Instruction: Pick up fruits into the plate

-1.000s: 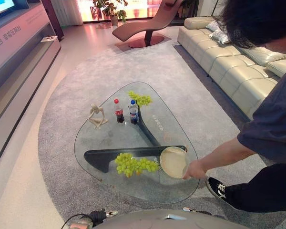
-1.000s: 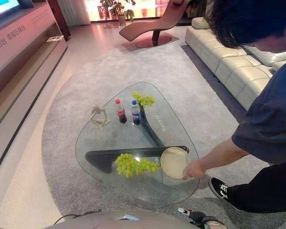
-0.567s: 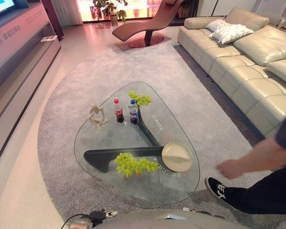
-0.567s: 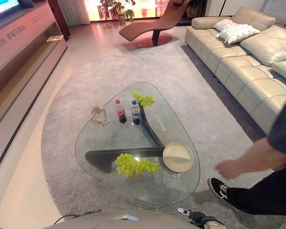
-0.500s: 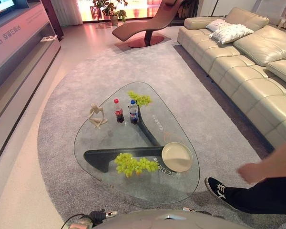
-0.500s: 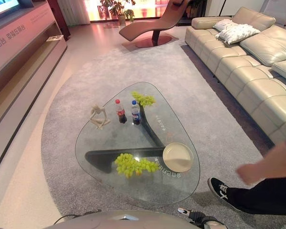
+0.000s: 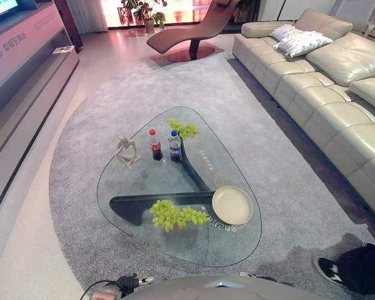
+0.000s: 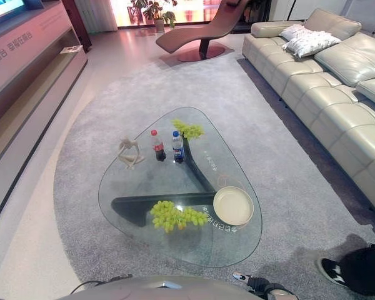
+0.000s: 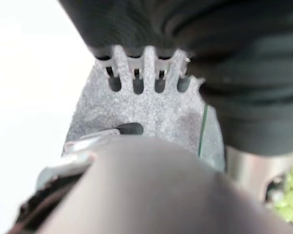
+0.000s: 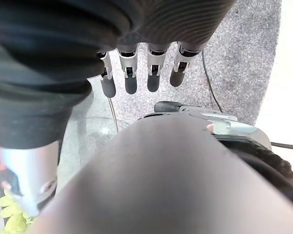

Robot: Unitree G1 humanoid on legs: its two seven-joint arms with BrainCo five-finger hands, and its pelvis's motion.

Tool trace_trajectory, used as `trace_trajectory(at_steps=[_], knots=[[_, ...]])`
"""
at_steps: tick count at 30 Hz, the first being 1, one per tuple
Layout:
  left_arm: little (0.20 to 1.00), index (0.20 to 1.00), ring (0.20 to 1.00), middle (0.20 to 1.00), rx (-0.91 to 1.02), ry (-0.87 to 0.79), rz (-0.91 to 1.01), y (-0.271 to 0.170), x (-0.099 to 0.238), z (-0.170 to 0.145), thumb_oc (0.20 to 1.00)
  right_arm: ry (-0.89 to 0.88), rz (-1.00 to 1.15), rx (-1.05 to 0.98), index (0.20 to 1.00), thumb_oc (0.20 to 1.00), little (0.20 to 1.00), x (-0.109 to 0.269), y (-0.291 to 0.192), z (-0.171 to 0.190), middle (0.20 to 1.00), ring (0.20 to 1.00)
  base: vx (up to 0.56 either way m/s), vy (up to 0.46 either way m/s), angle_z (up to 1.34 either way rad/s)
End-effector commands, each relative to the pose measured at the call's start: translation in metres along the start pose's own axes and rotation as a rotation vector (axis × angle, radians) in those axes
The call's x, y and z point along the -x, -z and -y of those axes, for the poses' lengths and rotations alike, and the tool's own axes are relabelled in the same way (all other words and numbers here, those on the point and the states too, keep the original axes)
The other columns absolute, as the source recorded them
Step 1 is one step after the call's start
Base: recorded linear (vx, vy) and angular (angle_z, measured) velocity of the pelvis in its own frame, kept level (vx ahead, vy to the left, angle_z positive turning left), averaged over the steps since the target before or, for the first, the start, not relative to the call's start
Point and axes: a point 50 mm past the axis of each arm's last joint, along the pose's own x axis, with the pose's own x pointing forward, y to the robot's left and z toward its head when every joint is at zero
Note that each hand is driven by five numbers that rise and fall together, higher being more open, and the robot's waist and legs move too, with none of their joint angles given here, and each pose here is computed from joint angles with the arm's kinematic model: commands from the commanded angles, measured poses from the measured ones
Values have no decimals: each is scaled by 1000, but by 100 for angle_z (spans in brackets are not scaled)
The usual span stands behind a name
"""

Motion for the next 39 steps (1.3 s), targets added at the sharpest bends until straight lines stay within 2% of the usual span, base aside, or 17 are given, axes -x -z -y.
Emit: trace_trajectory(at_steps=[1, 12, 19, 24, 28, 34, 37, 39], knots=[[1000, 1000, 1000, 1000, -153, -70, 66, -28, -2, -8, 1000, -23, 36, 22, 1000, 1000, 1000, -3, -25, -8, 1000, 1000, 0, 0, 0], [1000, 1000, 1000, 1000, -447, -256, 394, -125, 14, -37, 1000, 8, 145, 61, 1000, 1000, 1000, 6, -70, 18, 1000, 1000, -59, 26, -8], [1000, 1000, 1000, 1000, -628, -533, 622, -218, 66, -98, 1000, 5, 324, 67, 1000, 1000, 1000, 24, -129, 39, 1000, 1000, -136, 13, -19], [1000, 1000, 1000, 1000, -665, -631, 681, -245, 87, -114, 1000, 0, 388, 77, 1000, 1000, 1000, 31, -152, 38, 1000, 1000, -89, 10, -15], [1000, 1000, 1000, 1000, -777, -872, 784, -301, 140, -136, 1000, 20, 524, 79, 1000, 1000, 1000, 53, -208, 35, 1000, 1000, -153, 77, -11], [1000, 1000, 1000, 1000, -874, -1071, 797, -332, 176, -144, 1000, 27, 624, 39, 1000, 1000, 1000, 68, -242, 25, 1000, 1000, -59, 44, -6], [1000, 1000, 1000, 1000, -911, -1133, 794, -333, 178, -144, 1000, 26, 660, 37, 1000, 1000, 1000, 66, -237, 24, 1000, 1000, -51, 54, -16], [1000, 1000, 1000, 1000, -915, -1186, 783, -335, 184, -147, 1000, 13, 698, 49, 1000, 1000, 1000, 59, -216, 26, 1000, 1000, -54, 83, -17]])
